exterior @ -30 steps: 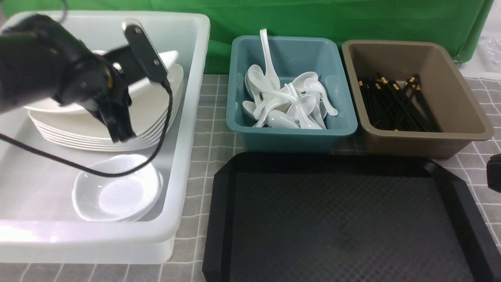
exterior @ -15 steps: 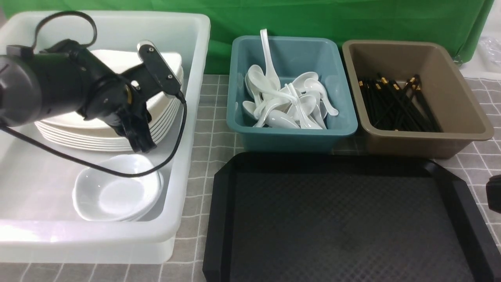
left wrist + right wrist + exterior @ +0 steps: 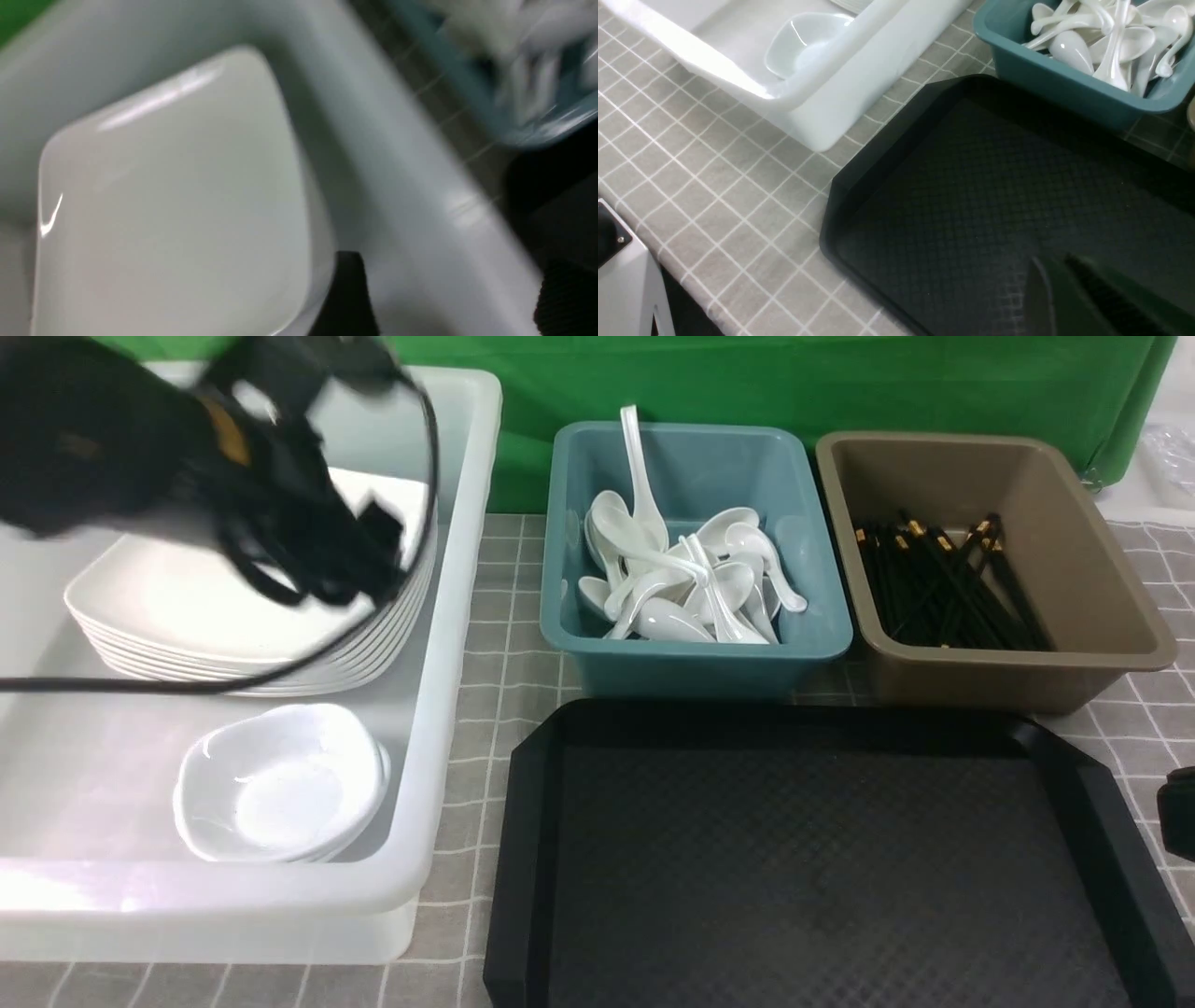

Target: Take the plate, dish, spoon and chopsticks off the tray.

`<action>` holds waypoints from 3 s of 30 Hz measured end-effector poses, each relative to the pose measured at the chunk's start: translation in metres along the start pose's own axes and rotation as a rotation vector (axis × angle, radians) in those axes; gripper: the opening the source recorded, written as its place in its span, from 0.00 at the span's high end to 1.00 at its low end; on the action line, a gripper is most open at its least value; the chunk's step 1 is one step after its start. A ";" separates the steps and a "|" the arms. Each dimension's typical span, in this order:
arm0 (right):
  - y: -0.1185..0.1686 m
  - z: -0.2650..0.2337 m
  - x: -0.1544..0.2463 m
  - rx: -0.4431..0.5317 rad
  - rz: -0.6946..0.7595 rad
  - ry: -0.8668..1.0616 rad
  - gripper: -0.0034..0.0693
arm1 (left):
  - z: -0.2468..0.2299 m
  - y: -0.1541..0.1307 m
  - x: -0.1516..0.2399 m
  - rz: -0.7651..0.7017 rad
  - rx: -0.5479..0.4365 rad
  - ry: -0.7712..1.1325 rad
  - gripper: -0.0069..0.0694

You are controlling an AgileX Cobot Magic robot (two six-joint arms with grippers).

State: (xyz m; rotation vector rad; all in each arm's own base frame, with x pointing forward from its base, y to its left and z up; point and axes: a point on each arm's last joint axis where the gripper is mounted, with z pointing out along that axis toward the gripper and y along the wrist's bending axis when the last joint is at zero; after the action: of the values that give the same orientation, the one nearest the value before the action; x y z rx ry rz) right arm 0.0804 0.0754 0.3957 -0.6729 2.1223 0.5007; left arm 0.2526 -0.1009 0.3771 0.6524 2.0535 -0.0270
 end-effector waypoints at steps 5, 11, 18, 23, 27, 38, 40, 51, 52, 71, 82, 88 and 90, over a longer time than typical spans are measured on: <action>0.000 0.000 0.000 0.000 0.000 0.000 0.84 | -0.065 -0.014 0.021 -0.094 0.060 -0.209 0.73; 0.000 0.000 0.000 0.000 0.000 0.000 0.81 | -0.108 -0.030 0.098 -0.170 0.031 -0.515 0.90; 0.000 0.000 0.000 0.000 0.001 -0.001 0.79 | -0.109 -0.040 0.153 -0.182 -0.028 -0.663 0.90; 0.000 0.000 0.000 0.000 0.001 -0.001 0.77 | -0.095 -0.046 0.176 -0.185 -0.025 -0.618 0.90; 0.001 0.000 0.000 -0.005 -0.002 0.000 0.77 | -0.081 -0.051 0.195 -0.180 -0.015 -0.549 0.90; -0.032 -0.025 0.004 0.297 0.099 -0.107 0.74 | -0.057 -0.064 0.239 -0.168 0.009 -0.394 0.90; -0.042 -0.041 0.014 0.457 0.087 -0.159 0.73 | -0.053 -0.066 0.248 -0.167 0.014 -0.365 0.90; -0.052 -0.056 0.048 0.714 0.111 -0.234 0.72 | -0.052 -0.067 0.251 -0.166 0.016 -0.355 0.90; -0.053 -0.055 0.049 0.715 0.128 -0.248 0.71 | -0.052 -0.067 0.250 -0.167 0.015 -0.357 0.90; -0.068 0.039 0.159 0.661 0.198 -0.327 0.93 | -0.052 -0.067 0.250 -0.167 0.015 -0.358 0.90; -0.070 0.065 0.213 0.692 0.169 -0.324 0.93 | -0.052 -0.067 0.250 -0.167 0.015 -0.358 0.90; -0.069 0.065 0.214 0.696 0.123 -0.313 0.93 | -0.052 -0.067 0.250 -0.166 0.014 -0.361 0.90; -0.069 0.065 0.214 0.695 0.124 -0.314 0.93 | -0.052 -0.067 0.250 -0.166 0.014 -0.361 0.90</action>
State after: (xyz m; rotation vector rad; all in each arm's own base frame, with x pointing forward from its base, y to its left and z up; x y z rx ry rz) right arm 0.0530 -0.0028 0.1772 -0.0589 1.8658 -0.0825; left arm 0.0782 -0.0346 0.1899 0.4462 1.7531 -0.2394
